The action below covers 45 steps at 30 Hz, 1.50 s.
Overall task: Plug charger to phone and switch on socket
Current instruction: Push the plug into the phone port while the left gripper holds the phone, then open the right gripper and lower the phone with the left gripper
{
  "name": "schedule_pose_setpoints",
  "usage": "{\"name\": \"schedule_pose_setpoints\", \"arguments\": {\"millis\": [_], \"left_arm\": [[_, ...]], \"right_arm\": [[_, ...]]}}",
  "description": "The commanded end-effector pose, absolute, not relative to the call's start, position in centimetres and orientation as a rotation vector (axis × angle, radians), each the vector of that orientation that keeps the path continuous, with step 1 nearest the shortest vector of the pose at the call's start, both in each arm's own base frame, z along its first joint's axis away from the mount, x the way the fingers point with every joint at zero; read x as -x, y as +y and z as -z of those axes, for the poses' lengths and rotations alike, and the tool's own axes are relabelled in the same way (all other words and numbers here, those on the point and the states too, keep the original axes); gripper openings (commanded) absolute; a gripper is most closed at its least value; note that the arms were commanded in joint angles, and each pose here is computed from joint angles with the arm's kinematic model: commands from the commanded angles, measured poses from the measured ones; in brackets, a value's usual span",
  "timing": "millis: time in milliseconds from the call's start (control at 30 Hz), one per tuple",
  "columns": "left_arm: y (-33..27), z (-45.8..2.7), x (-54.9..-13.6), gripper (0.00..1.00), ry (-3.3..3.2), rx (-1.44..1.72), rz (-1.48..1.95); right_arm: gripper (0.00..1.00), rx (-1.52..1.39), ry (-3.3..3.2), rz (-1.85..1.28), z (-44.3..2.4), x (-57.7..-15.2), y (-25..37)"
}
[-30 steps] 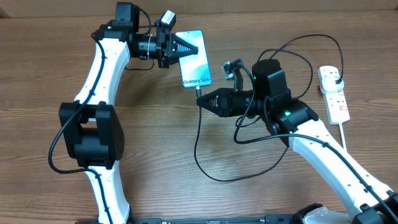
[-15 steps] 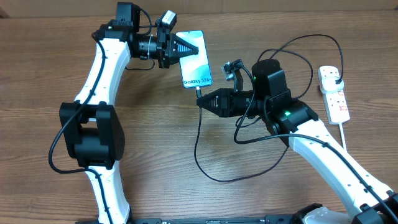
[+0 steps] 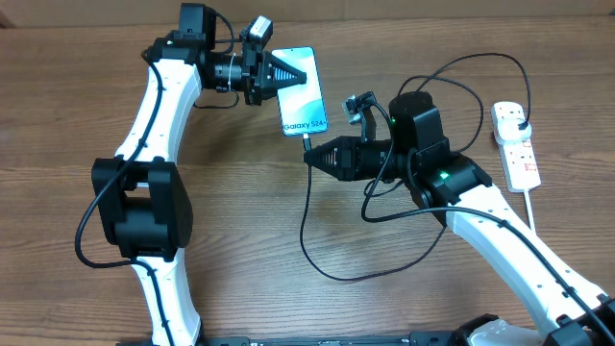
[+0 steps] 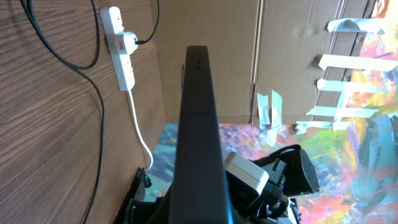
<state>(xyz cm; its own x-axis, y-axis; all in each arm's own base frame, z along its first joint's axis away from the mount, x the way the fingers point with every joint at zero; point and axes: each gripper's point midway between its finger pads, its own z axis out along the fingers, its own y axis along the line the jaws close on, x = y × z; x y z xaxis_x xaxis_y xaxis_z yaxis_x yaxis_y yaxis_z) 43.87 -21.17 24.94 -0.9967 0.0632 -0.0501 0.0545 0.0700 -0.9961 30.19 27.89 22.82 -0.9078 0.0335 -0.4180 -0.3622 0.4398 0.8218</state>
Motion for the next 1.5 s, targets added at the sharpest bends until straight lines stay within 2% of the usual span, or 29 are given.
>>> {"name": "schedule_pose_setpoints", "arguments": {"millis": [0, 1467], "left_arm": [[-21.6, -26.6, -43.4, 0.04, -2.24, 0.164, -2.175], [-22.7, -26.6, -42.8, 0.05, -2.228, 0.2, -2.164]], "right_arm": [[0.04, 0.256, 2.295, -1.427, -23.5, -30.7, 27.2], [0.04, 0.175, 2.229, -1.398, -24.6, -32.8, 26.6]]}}
